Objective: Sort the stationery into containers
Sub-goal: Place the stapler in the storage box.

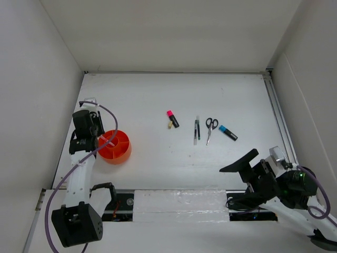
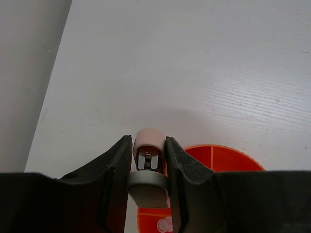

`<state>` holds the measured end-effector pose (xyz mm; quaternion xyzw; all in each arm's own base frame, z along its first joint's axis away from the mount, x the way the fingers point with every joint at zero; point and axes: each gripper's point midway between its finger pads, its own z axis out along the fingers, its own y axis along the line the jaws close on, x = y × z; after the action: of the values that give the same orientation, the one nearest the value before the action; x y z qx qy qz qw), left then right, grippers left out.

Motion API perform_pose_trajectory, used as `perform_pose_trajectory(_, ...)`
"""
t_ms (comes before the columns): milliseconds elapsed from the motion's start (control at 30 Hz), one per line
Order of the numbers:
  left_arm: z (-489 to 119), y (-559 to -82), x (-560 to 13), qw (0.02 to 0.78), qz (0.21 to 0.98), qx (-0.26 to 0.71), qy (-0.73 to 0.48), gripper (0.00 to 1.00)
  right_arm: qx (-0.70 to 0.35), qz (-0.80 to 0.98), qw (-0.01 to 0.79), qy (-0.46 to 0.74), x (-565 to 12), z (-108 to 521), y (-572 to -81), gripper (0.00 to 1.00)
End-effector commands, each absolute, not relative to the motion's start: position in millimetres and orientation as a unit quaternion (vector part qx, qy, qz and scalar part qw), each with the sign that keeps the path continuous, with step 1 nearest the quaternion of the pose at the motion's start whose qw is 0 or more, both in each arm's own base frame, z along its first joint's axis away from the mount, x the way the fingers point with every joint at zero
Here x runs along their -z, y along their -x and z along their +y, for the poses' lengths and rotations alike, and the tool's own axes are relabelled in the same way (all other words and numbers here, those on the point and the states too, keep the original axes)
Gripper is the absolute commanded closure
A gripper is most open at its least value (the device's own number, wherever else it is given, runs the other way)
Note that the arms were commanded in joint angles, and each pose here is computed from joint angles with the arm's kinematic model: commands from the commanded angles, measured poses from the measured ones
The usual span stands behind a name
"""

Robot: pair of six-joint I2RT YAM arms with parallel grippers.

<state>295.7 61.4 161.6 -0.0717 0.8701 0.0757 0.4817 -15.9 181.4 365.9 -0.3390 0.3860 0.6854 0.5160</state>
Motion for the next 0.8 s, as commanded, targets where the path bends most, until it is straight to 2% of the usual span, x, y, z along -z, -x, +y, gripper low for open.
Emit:
perform_pose_trajectory(0,55.9,-303.1,-188.9,0.514,0.854,-0.072,0.043,1.0,-0.684,0.358,0.542,0.333,-384.3,164.7,23.4,0.01)
perform_pose_trajectory(100,40.5,-301.4,-187.5,0.512,0.858,-0.048,-0.006,1.0,-0.676,0.366,0.543,0.339,-381.1,165.2,22.2,0.01)
perform_pose_trajectory(267,40.3,-300.7,-190.1,0.516,0.855,-0.049,-0.007,1.0,-0.666,0.357,0.559,0.34,-389.1,157.5,24.5,0.01)
perform_pose_trajectory(533,26.9,-302.8,-167.9,0.452,0.89,-0.011,-0.052,1.0,-0.661,0.351,0.57,0.339,-393.0,150.5,26.8,0.01)
perform_pose_trajectory(767,32.7,-296.4,-165.6,0.449,0.891,-0.032,-0.058,1.0,-0.661,0.35,0.57,0.339,-393.7,147.2,28.9,0.01)
